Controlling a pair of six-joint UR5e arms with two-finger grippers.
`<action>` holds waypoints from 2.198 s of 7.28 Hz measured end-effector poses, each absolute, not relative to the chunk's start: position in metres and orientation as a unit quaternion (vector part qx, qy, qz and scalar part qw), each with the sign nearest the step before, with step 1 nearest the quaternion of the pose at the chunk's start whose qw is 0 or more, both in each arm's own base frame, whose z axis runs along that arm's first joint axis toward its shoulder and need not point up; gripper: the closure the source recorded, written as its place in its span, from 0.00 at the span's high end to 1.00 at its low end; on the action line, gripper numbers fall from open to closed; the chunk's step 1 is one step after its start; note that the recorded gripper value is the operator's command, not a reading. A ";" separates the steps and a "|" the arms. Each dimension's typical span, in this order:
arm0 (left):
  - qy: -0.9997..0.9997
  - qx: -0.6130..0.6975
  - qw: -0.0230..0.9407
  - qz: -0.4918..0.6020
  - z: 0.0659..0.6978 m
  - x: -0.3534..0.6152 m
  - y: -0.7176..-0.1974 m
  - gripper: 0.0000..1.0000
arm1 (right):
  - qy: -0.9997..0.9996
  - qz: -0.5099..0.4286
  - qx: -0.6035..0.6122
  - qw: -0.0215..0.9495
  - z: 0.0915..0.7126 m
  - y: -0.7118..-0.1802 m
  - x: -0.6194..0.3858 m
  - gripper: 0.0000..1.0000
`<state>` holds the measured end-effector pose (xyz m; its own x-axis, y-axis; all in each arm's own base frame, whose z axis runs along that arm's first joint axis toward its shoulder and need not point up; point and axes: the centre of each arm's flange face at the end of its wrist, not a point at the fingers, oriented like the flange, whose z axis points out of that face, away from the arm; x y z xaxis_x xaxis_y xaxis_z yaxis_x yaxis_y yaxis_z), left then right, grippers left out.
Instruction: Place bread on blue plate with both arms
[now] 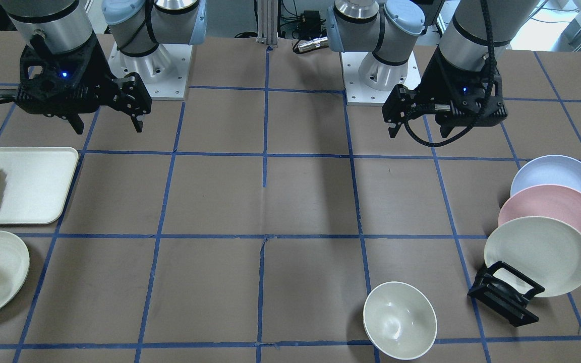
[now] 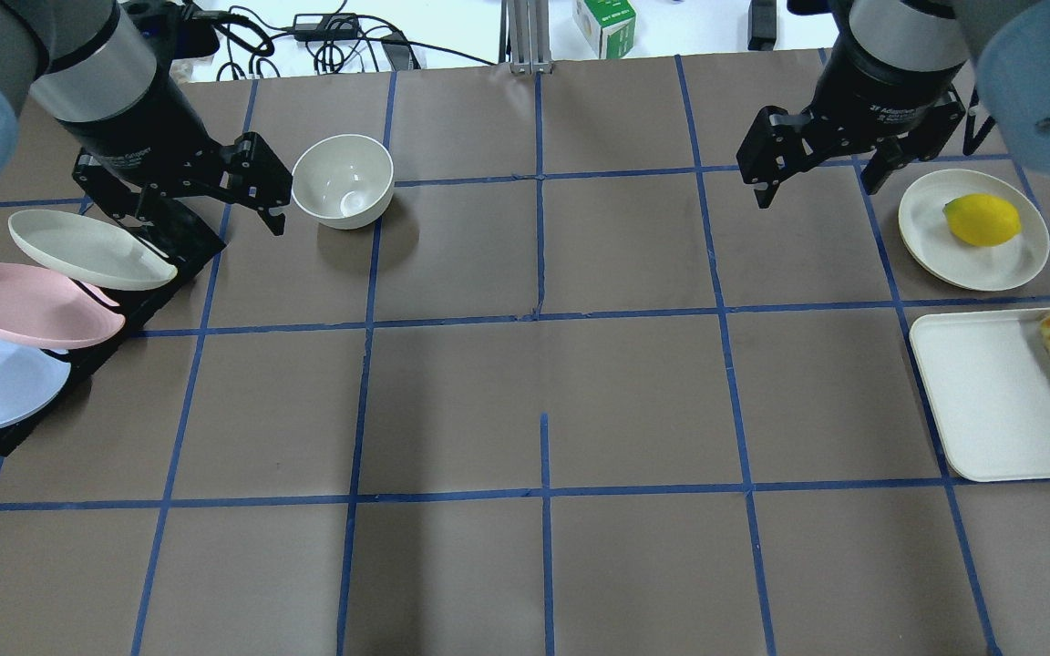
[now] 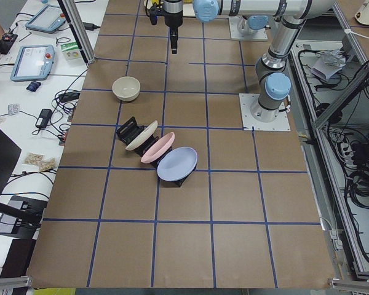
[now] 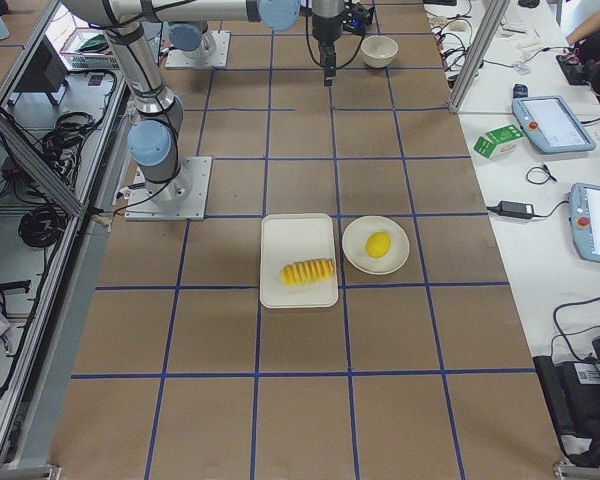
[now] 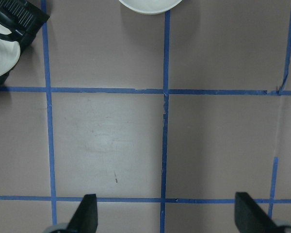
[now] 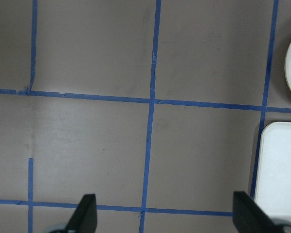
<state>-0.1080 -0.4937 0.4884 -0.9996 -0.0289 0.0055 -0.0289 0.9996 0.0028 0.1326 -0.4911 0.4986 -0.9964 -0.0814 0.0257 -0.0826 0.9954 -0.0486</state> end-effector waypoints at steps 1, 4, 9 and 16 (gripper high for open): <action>-1.000 0.015 0.003 -0.002 0.489 -0.108 -0.493 1.00 | -0.999 0.025 0.041 0.012 0.499 -0.491 0.133 1.00; -1.000 0.012 0.002 -0.001 0.491 -0.108 -0.492 1.00 | -0.999 0.021 0.041 0.012 0.496 -0.491 0.132 1.00; -0.999 0.042 -0.005 -0.002 0.492 -0.072 -0.498 1.00 | -0.999 0.018 0.040 0.013 0.494 -0.491 0.130 1.00; -0.993 0.103 -0.051 0.003 0.504 0.214 -0.469 1.00 | -0.999 0.015 0.041 0.018 0.493 -0.493 0.124 1.00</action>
<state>0.2141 -0.4688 0.5041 -0.9736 -0.2047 -0.1005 -0.2042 0.9788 -0.0158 0.1238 -0.4925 0.4927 -0.9960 -0.0816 0.0368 -0.0826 0.9962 -0.0282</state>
